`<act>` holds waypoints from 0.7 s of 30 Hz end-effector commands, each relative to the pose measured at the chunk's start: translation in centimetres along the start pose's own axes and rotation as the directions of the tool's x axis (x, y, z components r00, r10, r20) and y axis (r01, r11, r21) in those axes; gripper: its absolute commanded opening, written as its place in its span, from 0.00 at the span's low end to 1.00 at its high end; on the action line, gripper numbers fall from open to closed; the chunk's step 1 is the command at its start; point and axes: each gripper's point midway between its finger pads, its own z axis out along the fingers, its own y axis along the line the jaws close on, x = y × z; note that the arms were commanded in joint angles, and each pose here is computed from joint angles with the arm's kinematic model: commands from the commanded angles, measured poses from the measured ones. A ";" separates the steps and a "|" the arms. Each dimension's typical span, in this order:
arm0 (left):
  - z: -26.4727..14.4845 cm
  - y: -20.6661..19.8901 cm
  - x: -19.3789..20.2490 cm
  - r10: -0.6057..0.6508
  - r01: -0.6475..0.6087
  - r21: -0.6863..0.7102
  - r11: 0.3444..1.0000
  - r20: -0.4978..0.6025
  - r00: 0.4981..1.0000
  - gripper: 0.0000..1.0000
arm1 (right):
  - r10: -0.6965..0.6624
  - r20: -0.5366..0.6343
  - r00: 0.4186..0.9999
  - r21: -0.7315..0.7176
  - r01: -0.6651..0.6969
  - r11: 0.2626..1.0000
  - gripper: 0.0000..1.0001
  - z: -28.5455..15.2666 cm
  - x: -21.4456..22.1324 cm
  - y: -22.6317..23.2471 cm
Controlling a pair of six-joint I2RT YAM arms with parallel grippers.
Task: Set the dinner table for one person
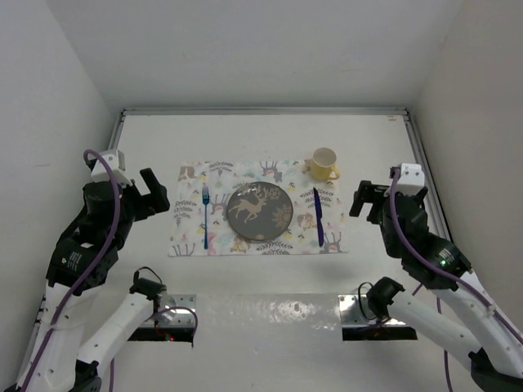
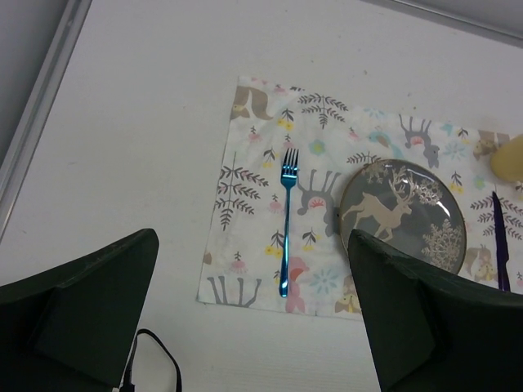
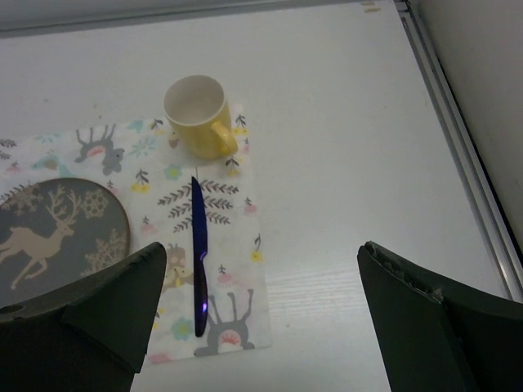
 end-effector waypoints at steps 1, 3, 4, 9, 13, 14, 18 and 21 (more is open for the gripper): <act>-0.6 -1.5 -2.1 0.005 -0.010 0.078 0.997 0.067 0.998 1.00 | -0.017 -0.077 0.997 0.062 0.021 0.998 0.99 -0.6 2.8 -1.8; -0.8 -1.8 -2.4 0.012 -0.019 0.097 0.995 0.076 0.997 1.00 | 0.003 -0.080 0.997 0.090 0.004 0.996 0.99 -1.0 3.1 -2.5; -0.9 -1.8 -2.6 0.013 -0.022 0.099 0.995 0.084 0.996 1.00 | 0.008 -0.081 0.997 0.095 0.000 0.996 0.99 -1.1 3.2 -2.7; -1.4 -1.5 -3.0 0.020 -0.033 0.102 0.994 0.122 0.992 1.00 | -0.019 -0.091 0.996 0.047 0.023 0.999 0.99 -1.7 3.6 -2.7; -1.6 -1.4 -3.1 0.013 -0.024 0.096 0.995 0.117 0.993 1.00 | -0.014 -0.089 0.996 -0.020 0.012 1.000 0.99 -2.2 3.4 -2.0; -1.7 -1.3 -3.1 0.007 -0.018 0.093 0.996 0.116 0.993 1.00 | -0.024 -0.089 0.996 -0.035 0.021 0.999 0.99 -2.3 3.5 -1.8; -1.8 -1.1 -2.7 -0.020 0.012 0.080 0.997 0.099 0.995 1.00 | -0.024 -0.082 0.996 -0.105 0.016 0.994 0.99 -2.6 3.2 -0.8; -1.6 -0.7 -2.0 -0.034 0.030 0.060 0.998 0.082 0.996 1.00 | -0.033 -0.078 0.996 -0.153 0.021 0.988 0.99 -2.7 3.2 0.0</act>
